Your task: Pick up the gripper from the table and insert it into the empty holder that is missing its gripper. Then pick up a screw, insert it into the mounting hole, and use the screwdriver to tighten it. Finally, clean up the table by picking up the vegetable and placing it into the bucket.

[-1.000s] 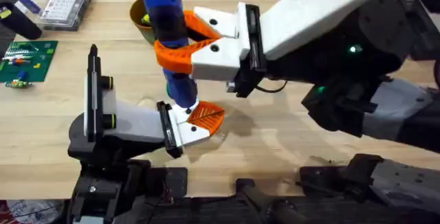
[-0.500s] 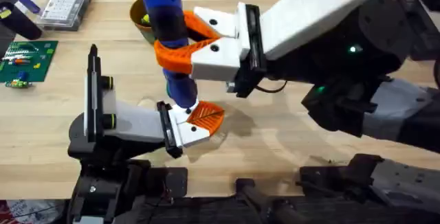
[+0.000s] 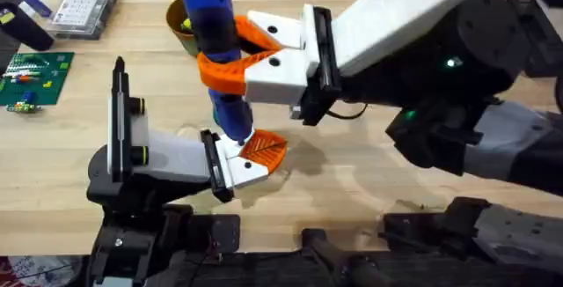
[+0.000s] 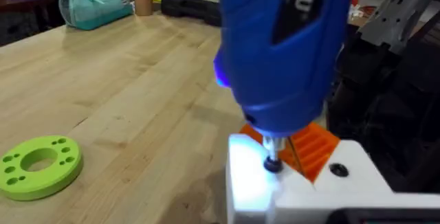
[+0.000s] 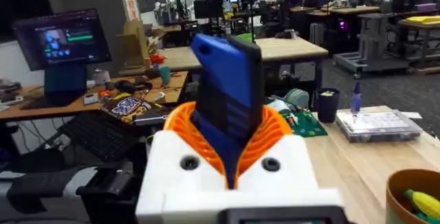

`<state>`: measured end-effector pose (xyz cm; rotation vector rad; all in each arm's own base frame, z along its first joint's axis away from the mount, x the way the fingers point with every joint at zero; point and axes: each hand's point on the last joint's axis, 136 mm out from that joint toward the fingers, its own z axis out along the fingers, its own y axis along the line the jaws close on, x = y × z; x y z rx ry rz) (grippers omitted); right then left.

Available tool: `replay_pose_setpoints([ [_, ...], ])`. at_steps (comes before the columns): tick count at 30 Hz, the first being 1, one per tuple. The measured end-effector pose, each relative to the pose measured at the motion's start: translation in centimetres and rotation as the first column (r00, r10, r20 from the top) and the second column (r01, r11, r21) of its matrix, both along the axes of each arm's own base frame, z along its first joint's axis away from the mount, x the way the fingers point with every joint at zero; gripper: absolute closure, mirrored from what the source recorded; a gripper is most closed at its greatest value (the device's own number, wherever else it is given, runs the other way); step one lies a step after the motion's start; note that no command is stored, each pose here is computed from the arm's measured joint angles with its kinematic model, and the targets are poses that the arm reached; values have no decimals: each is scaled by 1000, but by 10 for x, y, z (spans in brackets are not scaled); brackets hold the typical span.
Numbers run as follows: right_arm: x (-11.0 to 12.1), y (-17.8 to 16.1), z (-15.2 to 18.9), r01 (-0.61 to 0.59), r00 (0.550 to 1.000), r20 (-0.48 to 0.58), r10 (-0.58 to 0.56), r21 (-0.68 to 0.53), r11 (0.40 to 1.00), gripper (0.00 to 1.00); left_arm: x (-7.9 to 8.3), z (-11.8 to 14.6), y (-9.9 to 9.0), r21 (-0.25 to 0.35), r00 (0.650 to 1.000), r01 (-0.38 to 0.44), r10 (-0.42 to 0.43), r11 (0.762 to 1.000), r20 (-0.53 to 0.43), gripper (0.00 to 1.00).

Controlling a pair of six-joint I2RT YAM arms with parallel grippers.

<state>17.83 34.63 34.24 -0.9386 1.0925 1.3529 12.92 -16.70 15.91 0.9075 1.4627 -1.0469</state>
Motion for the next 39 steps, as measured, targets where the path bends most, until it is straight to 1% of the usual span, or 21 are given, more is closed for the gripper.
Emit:
replay_pose_setpoints([
  [12, 2, 1, -4, 2, 1000, -17, -2, -19, 1000, 974, 0, 0, 0, 0, 1000, 1, -1, 1000, -1, 990],
  [25, 1, 0, 1, -2, 1000, -2, 2, -4, 1000, 974, 0, 0, 0, -1, 1000, 0, 0, 1000, -4, 990],
  [30, -1, 2, 19, -16, 999, 29, 15, 21, 1000, 974, 0, 0, 0, -1, 1000, 0, 0, 1000, -4, 990],
  [34, -2, 2, 47, -39, 997, 73, 35, 48, 998, 974, 0, 0, 0, -1, 1000, 0, 0, 1000, -4, 990],
  [39, 6, 0, 66, -40, 996, 86, 37, 36, 999, 974, 0, 0, 0, -1, 1000, 0, 0, 1000, -4, 990],
])
